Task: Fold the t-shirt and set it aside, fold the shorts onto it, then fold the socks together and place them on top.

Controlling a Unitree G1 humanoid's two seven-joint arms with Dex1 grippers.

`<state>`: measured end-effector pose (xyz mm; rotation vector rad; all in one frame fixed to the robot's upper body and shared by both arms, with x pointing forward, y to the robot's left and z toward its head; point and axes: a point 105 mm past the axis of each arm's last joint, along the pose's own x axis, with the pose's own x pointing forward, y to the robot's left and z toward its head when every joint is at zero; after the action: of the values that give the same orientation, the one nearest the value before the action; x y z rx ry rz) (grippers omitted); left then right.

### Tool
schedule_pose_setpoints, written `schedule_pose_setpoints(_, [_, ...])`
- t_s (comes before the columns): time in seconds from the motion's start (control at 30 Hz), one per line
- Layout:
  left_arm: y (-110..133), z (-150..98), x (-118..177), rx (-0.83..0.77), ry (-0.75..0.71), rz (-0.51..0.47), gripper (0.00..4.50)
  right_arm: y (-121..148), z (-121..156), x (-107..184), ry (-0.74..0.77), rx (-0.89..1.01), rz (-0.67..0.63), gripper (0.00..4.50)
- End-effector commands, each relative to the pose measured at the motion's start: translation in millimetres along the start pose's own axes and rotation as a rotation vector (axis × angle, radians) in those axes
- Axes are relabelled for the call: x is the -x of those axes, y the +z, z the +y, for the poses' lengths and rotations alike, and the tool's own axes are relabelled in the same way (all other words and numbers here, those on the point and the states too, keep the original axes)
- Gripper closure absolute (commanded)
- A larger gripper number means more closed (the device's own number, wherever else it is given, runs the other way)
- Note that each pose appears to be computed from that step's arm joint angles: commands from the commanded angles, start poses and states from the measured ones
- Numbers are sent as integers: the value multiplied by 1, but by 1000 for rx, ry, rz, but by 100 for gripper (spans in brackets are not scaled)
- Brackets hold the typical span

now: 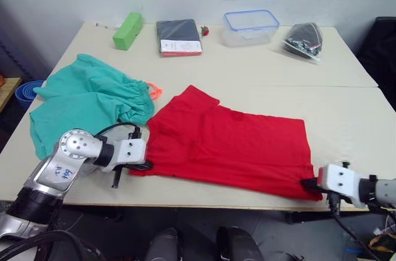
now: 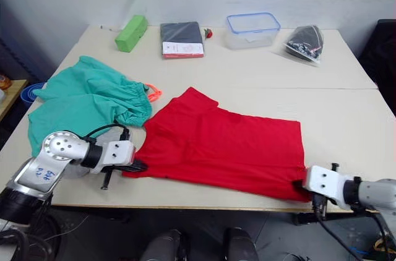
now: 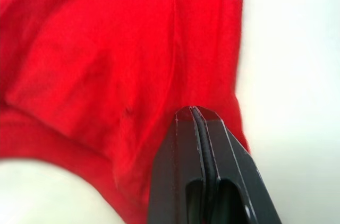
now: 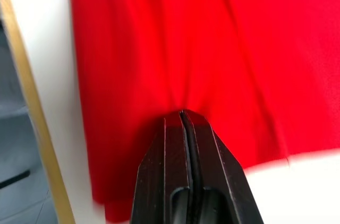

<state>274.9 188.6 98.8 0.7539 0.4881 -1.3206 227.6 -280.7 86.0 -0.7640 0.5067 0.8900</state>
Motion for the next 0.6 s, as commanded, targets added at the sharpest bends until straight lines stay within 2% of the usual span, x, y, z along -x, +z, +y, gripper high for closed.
schedule_pose_setpoints(0.03, [16, -2, 2, 94, -25, -94, 447, 15, -11, 3, -30, -145, -84, 449])
schedule_pose_setpoints(0.13, [44, 19, 12, 166, 35, -230, 447, 49, -36, 2, -78, -267, -233, 449])
schedule_pose_setpoints(0.23, [57, 39, 18, 212, 89, -300, 447, 62, -53, -3, -114, -318, -277, 449])
schedule_pose_setpoints(0.33, [70, 71, 22, 273, 179, -376, 447, 67, -74, -12, -172, -305, -280, 449])
schedule_pose_setpoints(0.43, [71, 117, 15, 318, 358, -364, 447, 61, -112, -27, -301, -304, -231, 449])
schedule_pose_setpoints(0.5, [71, 133, 10, 324, 403, -340, 447, 54, -129, -34, -351, -299, -186, 449])
schedule_pose_setpoints(0.57, [70, 144, 6, 333, 421, -323, 408, 46, -140, -39, -375, -316, -151, 450])
schedule_pose_setpoints(0.6, [69, 149, 4, 331, 431, -308, 385, 47, -141, -41, -356, -290, -151, 432])
